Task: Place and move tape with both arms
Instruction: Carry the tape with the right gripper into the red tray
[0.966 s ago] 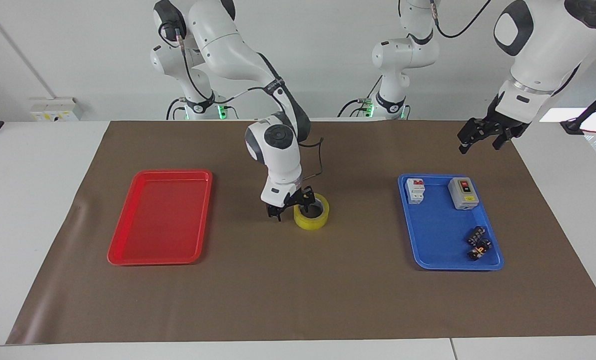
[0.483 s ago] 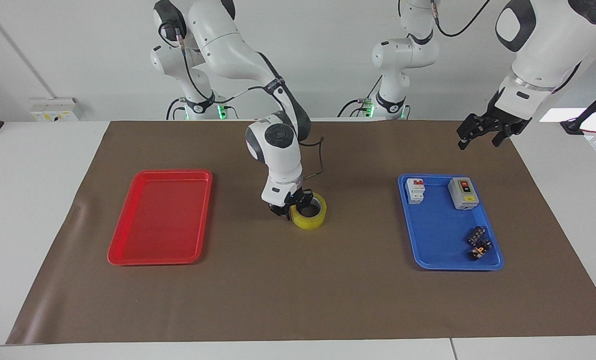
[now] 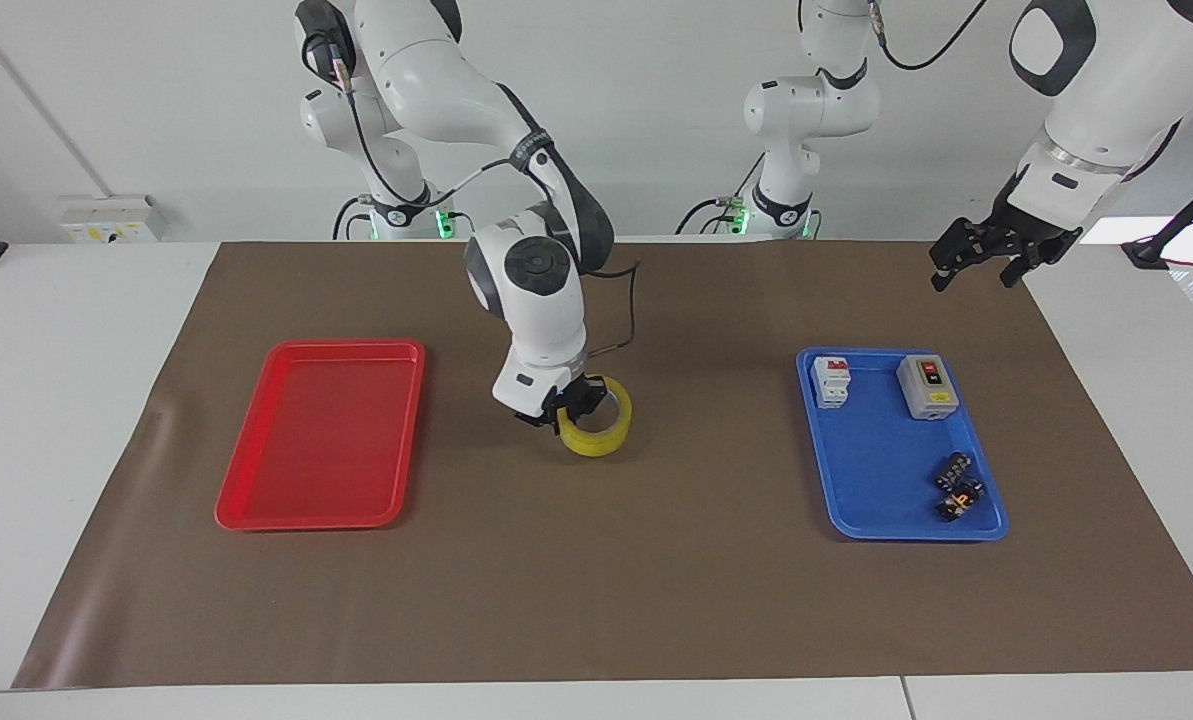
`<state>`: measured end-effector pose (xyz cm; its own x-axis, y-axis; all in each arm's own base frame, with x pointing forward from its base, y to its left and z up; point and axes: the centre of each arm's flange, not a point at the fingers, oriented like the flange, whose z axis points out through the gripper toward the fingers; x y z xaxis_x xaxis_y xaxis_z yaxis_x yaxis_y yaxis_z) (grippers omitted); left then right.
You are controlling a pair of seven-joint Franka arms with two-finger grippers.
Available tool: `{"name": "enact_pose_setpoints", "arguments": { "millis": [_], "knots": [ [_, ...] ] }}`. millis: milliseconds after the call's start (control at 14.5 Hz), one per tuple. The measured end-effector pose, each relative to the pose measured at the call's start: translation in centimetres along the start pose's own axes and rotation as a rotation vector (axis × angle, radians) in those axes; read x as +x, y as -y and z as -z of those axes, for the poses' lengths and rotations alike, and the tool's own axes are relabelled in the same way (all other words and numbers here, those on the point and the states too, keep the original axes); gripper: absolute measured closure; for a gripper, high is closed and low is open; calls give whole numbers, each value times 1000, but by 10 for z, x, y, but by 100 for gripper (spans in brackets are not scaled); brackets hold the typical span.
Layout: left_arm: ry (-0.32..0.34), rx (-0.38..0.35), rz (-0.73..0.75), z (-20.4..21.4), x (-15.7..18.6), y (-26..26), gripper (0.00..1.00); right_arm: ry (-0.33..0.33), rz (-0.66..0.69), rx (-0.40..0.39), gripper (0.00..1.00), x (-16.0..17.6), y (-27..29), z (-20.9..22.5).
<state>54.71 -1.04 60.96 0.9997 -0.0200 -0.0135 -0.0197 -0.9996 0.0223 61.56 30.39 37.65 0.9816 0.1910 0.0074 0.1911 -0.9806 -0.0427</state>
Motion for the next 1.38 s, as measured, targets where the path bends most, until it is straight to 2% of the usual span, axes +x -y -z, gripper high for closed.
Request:
{"name": "enact_pose_setpoints", "arguments": {
  "millis": [207,483,690,828,1103,1379],
  "knots": [
    [1,0,-5,0,0,-3,0,35,-10,-7,78,6,-84,35],
    [1,0,-7,0,0,-3,0,71,74,1,78,-6,-219,62],
    [2,0,-8,0,0,-4,0,86,162,11,78,-28,-307,52],
    [2,0,-7,0,0,-3,0,64,207,10,78,-46,-349,31],
    [2,0,-6,0,0,-3,0,68,250,15,78,-89,-372,-16],
    [2,0,-6,0,0,-3,0,77,263,22,78,-105,-359,-23]
  ]
}}
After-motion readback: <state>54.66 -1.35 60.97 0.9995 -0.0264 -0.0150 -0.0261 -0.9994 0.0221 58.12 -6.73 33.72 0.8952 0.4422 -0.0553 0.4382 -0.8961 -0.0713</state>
